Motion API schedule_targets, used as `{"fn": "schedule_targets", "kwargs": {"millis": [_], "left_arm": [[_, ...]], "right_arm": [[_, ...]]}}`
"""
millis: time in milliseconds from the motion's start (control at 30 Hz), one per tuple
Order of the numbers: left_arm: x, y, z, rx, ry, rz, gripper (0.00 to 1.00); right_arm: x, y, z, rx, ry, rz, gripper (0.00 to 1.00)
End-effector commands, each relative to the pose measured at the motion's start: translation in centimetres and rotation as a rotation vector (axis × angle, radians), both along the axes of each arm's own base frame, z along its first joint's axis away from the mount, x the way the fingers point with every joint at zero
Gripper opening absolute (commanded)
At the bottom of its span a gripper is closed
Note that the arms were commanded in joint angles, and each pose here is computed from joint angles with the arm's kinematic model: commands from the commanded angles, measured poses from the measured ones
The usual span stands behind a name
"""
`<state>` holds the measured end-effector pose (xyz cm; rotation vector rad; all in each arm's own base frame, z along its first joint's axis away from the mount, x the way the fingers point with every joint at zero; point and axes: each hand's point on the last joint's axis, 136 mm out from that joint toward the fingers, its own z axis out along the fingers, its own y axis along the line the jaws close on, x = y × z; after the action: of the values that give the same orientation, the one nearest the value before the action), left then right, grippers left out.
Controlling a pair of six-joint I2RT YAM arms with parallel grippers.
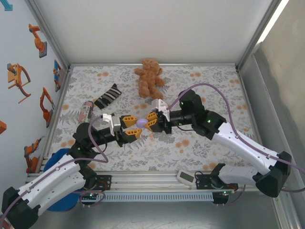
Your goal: Insert the wireless bluetooth earbuds into the charging case
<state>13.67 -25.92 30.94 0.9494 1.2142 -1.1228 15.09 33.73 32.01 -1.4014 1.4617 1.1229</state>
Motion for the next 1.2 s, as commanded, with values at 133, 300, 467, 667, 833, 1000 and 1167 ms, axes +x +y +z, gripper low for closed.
{"fn": "schedule_targets", "kwargs": {"millis": [133, 300, 467, 667, 833, 1000, 1167], "left_arm": [[0.3, 1.1, -0.6, 0.016, -0.006, 0.076, 0.67], [0.6, 1.9, -1.1, 0.03, 0.002, 0.127, 0.75], [0.9, 2.7, -1.5, 0.04, 0.01, 0.179, 0.86], [1.6, 3.4, -1.8, 0.07, 0.033, 0.243, 0.9], [2.9, 4.0, -2.8, 0.104, 0.079, 0.323, 0.93], [3.9, 4.5, -3.7, 0.123, 0.124, 0.385, 0.95], [4.2, 5.0, -4.2, 0.13, 0.14, 0.416, 0.97]], "right_arm": [[2.3, -0.7, -1.2, -0.017, 0.058, -0.137, 0.12], [4.1, -1.6, -3.9, -0.068, 0.149, -0.24, 0.12], [5.7, -3.0, -7.0, -0.116, 0.26, -0.332, 0.1], [8.0, -5.3, -10.6, -0.158, 0.409, -0.446, 0.1], [9.4, -6.8, -12.7, -0.163, 0.509, -0.482, 0.1], [11.1, -8.5, -14.8, -0.173, 0.591, -0.523, 0.1], [13.2, -10.4, -17.5, -0.191, 0.694, -0.584, 0.09]]}}
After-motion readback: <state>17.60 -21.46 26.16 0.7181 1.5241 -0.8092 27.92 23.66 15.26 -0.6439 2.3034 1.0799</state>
